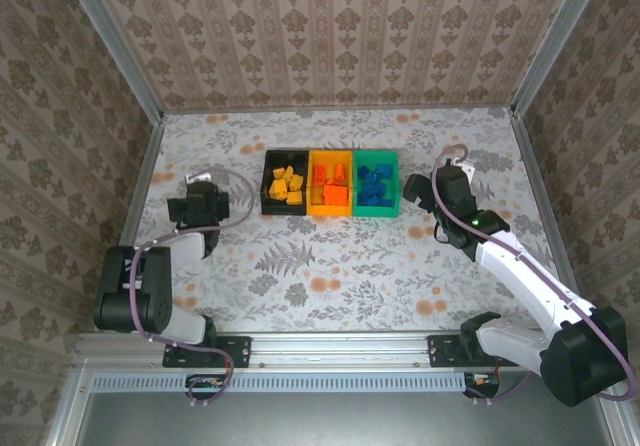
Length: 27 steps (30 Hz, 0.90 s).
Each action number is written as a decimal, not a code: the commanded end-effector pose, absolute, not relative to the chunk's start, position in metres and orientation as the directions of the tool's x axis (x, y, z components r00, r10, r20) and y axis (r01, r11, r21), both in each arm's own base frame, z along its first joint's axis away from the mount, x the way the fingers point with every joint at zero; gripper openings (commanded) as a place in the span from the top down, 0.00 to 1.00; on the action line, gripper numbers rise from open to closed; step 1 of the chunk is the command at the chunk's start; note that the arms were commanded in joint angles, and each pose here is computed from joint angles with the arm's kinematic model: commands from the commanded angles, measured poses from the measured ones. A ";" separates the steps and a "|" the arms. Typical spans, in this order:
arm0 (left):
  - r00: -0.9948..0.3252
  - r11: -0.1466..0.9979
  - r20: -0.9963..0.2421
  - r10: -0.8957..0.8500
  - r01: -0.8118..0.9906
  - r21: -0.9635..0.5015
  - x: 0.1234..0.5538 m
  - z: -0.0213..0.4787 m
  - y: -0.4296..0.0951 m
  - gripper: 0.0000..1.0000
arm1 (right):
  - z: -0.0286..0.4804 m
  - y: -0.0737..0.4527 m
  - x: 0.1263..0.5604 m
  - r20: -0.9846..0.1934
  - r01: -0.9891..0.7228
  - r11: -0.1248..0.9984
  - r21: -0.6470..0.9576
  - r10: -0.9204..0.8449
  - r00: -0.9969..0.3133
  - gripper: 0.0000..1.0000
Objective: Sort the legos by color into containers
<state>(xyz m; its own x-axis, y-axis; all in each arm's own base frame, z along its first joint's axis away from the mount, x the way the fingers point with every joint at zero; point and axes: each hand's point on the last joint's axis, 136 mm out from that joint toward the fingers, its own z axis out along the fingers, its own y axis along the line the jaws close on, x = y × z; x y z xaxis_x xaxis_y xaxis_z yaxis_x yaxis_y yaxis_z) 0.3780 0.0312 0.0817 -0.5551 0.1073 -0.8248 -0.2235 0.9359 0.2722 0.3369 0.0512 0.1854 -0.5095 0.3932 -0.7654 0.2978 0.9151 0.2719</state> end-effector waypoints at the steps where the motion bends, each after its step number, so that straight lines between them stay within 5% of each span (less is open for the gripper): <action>1: -0.367 0.956 -0.921 0.130 -0.199 0.214 0.399 0.111 0.018 0.00 | 0.194 0.042 0.345 -0.809 0.281 0.933 0.226 0.340 -0.479 0.00; 8: -0.347 0.991 -0.934 0.087 -0.066 0.116 0.397 0.097 0.008 0.00 | 0.206 -0.003 0.358 -0.906 0.333 0.940 0.076 0.205 -0.372 0.00; 14: -0.341 0.984 -0.937 0.071 -0.133 0.123 0.394 0.097 0.018 0.00 | 0.176 -0.029 0.370 -0.940 0.340 0.939 -0.053 0.068 -0.334 0.00; 27: -0.336 0.983 -0.939 0.073 -0.134 0.124 0.394 0.097 0.018 0.00 | 0.099 -0.018 0.397 -0.945 0.172 0.985 -0.023 0.034 -0.324 0.00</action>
